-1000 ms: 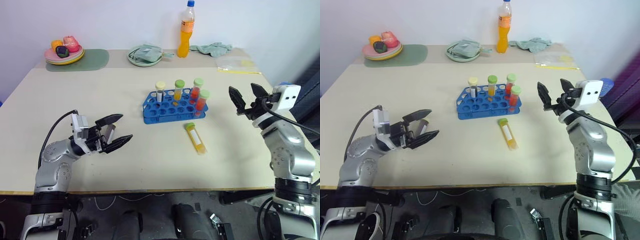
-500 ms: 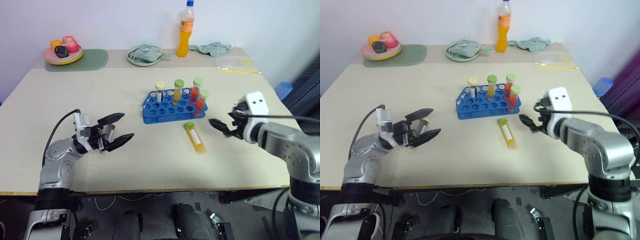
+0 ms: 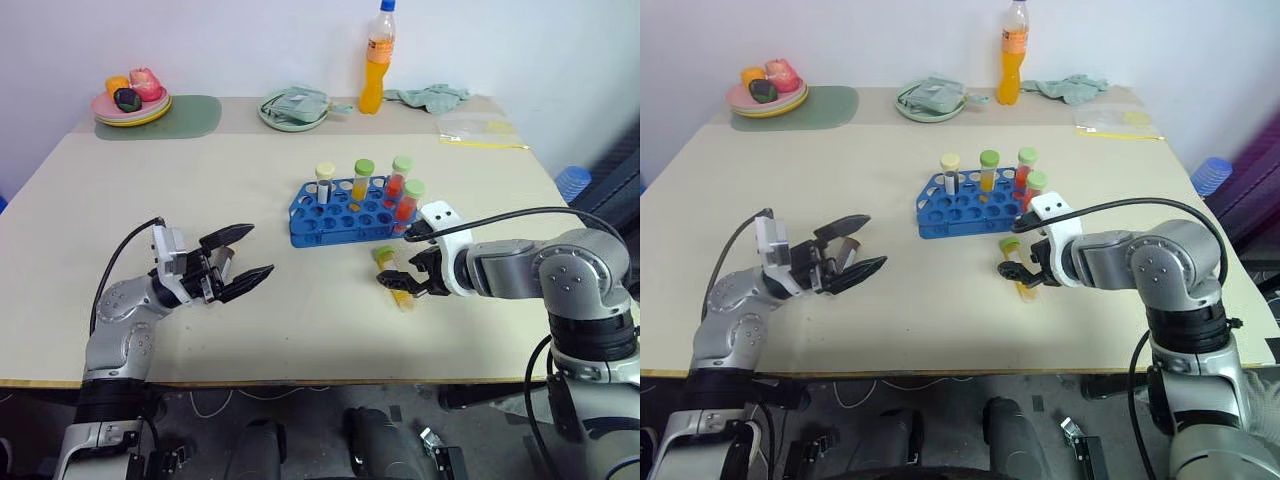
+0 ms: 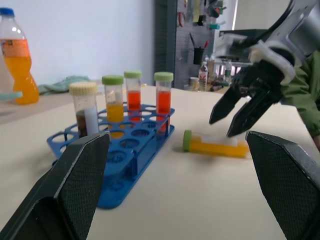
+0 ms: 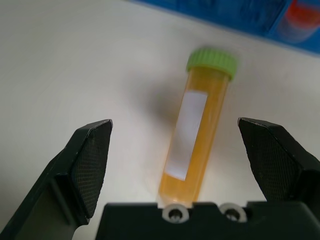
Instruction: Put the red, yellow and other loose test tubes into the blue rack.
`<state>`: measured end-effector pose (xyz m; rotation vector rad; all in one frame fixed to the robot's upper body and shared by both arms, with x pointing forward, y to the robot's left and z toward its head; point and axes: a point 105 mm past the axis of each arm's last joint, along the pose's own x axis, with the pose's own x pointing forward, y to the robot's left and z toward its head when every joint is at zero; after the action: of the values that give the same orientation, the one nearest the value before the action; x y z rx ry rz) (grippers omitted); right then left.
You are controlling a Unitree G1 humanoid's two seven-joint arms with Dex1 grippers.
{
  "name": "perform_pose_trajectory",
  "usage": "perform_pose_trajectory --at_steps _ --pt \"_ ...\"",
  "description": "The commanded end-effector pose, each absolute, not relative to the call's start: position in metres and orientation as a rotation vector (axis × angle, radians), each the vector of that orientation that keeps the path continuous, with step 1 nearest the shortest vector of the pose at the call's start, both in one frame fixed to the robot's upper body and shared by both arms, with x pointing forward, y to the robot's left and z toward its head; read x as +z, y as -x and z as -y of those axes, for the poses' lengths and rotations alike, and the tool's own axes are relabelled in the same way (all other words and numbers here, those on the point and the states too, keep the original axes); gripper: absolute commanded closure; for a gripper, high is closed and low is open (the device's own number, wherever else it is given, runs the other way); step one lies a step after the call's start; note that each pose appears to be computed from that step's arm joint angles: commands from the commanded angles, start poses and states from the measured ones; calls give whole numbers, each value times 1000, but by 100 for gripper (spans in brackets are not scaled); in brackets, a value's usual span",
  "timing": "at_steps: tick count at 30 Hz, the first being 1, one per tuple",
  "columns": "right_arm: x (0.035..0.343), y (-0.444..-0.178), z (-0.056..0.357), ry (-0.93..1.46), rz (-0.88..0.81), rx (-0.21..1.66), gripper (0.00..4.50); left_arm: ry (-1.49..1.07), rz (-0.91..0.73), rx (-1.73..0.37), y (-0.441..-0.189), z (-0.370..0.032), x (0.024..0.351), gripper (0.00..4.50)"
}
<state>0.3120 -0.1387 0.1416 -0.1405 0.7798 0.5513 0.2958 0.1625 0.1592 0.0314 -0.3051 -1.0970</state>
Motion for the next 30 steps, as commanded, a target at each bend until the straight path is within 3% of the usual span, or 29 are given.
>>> perform_pose_trajectory --at_steps 1,17,30 --pt "151 -312 131 148 -763 571 6 -41 299 -1104 -292 -157 161 0" --pt "133 -329 134 49 -802 361 6 -12 311 -1134 -284 -157 163 0" --pt "127 -318 126 22 -877 408 6 22 254 -1162 -281 -163 162 0"
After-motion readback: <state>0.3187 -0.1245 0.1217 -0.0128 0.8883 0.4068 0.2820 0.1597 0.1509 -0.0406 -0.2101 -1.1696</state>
